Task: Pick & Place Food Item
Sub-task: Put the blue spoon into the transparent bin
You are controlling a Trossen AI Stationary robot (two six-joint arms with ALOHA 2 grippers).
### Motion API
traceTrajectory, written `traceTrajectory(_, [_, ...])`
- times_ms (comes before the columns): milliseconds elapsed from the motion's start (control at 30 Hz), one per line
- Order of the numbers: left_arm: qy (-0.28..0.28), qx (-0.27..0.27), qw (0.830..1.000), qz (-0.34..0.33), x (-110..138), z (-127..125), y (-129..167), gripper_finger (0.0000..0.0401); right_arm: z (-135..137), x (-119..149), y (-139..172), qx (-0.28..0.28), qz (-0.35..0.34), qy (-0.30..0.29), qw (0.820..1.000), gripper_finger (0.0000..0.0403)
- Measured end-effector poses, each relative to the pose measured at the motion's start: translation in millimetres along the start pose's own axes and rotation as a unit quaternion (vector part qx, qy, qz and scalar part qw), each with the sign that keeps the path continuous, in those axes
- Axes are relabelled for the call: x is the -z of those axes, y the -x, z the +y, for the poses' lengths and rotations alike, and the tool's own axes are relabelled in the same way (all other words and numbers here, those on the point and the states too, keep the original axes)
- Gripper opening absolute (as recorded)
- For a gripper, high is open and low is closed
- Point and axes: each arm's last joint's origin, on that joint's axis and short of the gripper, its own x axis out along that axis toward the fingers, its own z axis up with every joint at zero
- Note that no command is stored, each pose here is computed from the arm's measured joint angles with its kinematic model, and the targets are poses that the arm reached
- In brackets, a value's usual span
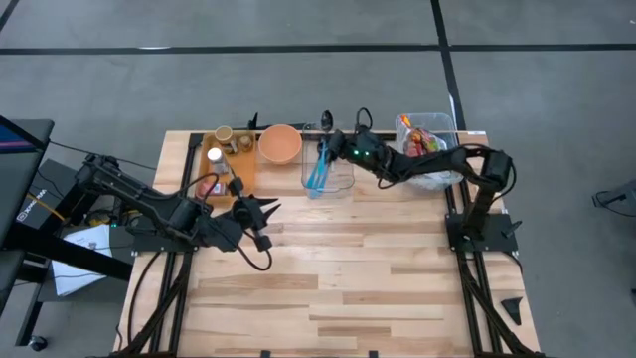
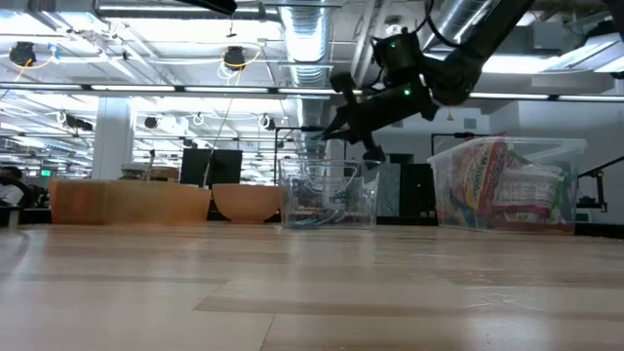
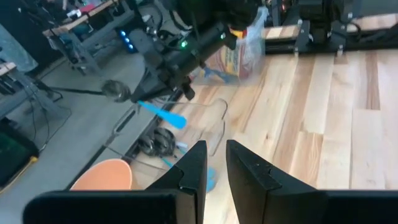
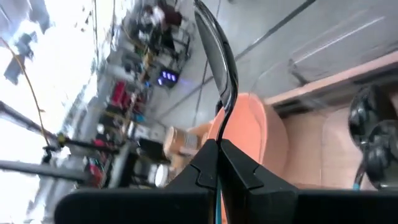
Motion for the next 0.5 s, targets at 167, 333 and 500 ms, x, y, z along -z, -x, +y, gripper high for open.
traceTrajectory(167, [-0.001, 0.0, 1.0, 0.001, 2.2, -2.6, 4.2, 0.0053, -17.8, 6.1, 17.9, 0.0, -0.049, -0.021, 0.999, 0.0])
traceTrajectory(333, [0.004, -0.001, 1.0, -0.007, 1.2, -4.5, 7.0, 0.0053, -29.3, 11.2, 37.8, -0.032, -0.067, -0.074, 0.995, 0.0])
traceTrajectory(500, [0.013, -0.005, 1.0, -0.014, -0.8, -4.6, 7.0, 0.0053, -21.7, 29.7, 48.1, -0.052, -0.073, -0.066, 0.994, 0.0])
